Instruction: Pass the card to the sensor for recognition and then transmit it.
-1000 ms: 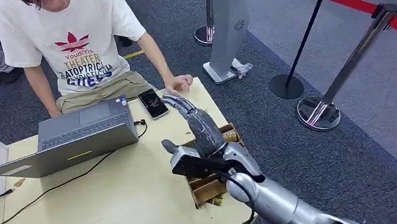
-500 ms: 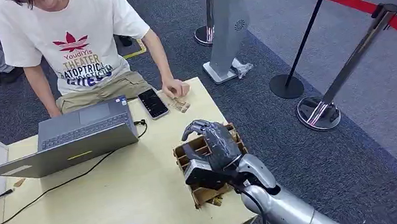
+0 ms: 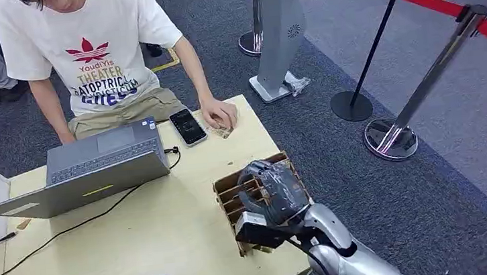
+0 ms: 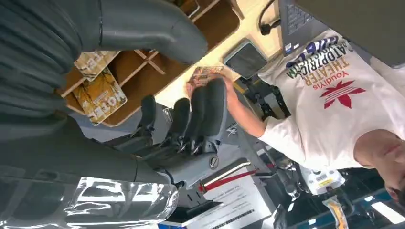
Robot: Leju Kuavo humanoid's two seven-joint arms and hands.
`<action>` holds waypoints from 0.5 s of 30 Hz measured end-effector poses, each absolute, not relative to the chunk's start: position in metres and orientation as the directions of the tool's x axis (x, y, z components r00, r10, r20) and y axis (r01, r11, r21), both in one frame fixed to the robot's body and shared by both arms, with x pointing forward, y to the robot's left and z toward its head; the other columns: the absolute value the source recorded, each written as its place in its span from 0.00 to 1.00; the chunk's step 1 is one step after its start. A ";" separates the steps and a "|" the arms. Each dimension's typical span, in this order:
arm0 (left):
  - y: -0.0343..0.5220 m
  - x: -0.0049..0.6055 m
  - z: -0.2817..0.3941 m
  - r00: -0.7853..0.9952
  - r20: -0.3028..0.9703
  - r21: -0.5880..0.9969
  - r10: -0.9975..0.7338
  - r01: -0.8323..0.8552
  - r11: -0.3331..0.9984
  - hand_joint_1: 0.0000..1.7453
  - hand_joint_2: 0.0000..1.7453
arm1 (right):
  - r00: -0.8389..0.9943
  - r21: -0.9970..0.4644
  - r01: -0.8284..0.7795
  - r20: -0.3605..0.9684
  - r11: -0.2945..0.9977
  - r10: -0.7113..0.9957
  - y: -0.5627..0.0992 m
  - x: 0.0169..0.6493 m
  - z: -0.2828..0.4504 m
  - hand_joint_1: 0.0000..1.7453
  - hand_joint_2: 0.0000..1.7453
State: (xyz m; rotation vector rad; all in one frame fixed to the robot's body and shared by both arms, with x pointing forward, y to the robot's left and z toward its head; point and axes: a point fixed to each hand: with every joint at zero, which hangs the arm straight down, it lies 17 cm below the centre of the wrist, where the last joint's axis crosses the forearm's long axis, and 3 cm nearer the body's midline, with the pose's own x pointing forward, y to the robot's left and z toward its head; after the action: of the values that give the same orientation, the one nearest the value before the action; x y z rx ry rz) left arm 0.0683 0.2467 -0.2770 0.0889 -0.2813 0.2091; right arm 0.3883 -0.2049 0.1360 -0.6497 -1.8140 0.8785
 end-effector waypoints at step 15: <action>0.244 0.070 -0.276 0.938 0.294 0.041 0.185 -0.206 0.978 0.00 0.00 | -0.346 -0.839 0.038 0.498 0.542 0.795 -0.213 0.380 0.121 0.40 1.00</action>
State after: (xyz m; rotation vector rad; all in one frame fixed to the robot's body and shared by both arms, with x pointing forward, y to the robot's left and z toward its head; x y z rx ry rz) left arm 0.0704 0.2442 -0.2763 0.0718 -0.2931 0.1996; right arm 0.3800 -0.2133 0.1208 -0.6955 -1.7593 0.9279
